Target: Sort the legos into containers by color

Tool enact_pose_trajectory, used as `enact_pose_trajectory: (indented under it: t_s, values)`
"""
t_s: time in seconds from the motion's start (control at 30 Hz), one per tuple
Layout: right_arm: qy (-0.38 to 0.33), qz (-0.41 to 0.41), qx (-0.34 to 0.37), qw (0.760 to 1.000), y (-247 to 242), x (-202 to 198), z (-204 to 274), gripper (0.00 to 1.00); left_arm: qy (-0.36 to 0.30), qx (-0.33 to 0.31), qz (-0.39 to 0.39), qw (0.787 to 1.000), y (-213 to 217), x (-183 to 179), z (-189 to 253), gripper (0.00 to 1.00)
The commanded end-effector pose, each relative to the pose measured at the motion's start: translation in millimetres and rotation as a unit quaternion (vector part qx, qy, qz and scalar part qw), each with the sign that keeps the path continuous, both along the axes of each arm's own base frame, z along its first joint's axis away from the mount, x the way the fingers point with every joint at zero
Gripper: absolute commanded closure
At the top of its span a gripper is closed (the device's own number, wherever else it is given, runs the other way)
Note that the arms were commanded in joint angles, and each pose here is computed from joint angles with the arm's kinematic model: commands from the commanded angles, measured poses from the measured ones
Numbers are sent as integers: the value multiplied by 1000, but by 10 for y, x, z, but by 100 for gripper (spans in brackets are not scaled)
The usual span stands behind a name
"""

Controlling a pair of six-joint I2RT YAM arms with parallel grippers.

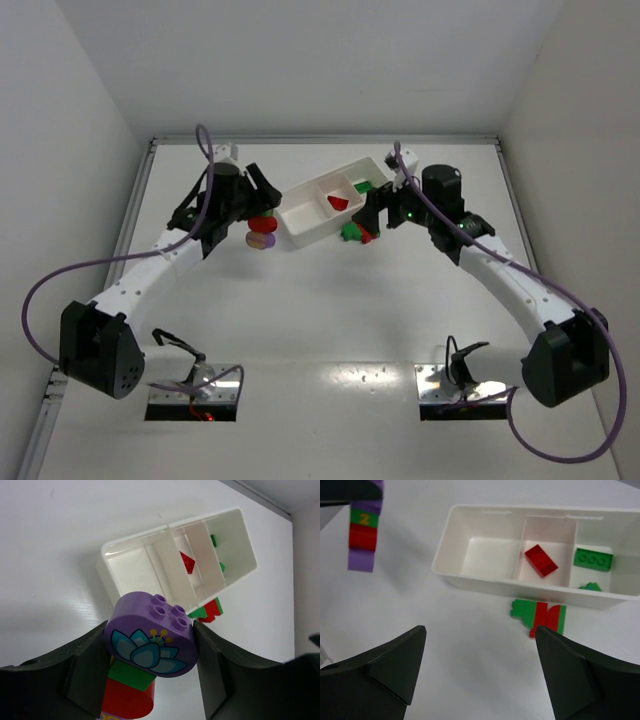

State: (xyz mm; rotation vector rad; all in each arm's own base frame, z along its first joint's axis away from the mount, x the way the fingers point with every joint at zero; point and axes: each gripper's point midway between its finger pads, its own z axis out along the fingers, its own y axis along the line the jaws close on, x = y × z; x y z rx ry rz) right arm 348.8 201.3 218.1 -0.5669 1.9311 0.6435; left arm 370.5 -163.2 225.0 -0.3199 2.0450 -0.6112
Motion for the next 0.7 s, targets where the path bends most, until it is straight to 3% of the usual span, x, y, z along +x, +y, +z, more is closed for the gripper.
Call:
enact_pose_trajectory:
  t_s: [0.0, 0.23, 0.33, 0.47, 0.67]
  values:
    - [-69, 10, 57, 996, 200, -55, 364, 9, 53, -40, 89, 994, 221, 51, -35, 100]
    - [-54, 43, 85, 994, 640, -60, 419, 9, 96, -110, 139, 979, 366, 80, -123, 100]
    - [-32, 57, 97, 993, 880, -112, 381, 9, 135, -163, 184, 960, 495, 59, -231, 100]
    - [-12, 80, 107, 991, 1220, -164, 320, 9, 138, -175, 213, 951, 675, 99, -264, 100]
    - [8, 138, 131, 982, 1840, -308, 351, 9, 172, -256, 239, 921, 794, 47, -356, 100]
